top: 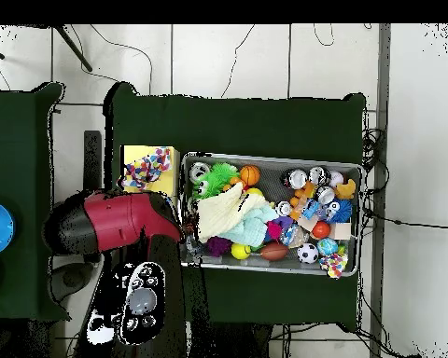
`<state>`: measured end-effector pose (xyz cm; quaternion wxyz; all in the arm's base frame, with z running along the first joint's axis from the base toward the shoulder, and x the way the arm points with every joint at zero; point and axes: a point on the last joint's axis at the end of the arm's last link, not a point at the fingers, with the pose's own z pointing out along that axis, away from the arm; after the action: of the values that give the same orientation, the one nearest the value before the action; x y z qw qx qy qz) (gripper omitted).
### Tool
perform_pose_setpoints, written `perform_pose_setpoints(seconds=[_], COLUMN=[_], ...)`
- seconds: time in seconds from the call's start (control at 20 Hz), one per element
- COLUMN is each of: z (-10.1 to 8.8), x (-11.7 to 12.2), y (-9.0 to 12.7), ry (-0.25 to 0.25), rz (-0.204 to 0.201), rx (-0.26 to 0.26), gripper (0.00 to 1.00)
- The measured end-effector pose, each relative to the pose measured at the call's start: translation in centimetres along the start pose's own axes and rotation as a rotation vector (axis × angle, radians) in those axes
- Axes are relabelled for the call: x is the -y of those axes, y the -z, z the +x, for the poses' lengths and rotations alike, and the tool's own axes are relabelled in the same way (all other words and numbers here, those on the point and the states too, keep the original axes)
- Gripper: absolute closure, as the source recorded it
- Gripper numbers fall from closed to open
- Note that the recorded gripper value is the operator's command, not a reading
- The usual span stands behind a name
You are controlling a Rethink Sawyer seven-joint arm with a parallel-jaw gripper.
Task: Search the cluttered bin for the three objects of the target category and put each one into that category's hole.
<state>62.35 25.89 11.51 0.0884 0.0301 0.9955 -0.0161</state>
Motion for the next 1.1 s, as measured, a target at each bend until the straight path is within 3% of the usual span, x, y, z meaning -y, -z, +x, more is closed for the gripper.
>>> perform_pose_setpoints(seconds=[0.2, 0.6, 1.1], z=[-0.3, -2.2, -4.0], x=[-1.0, -0.9, 2.3], y=[0.9, 2.6, 2.5], ry=[0.014, 0.005, -0.046], rz=[-0.001, -0.008, -0.001], rx=[-0.001, 0.033, 0.039], gripper=[1.00, 1.00, 1.00])
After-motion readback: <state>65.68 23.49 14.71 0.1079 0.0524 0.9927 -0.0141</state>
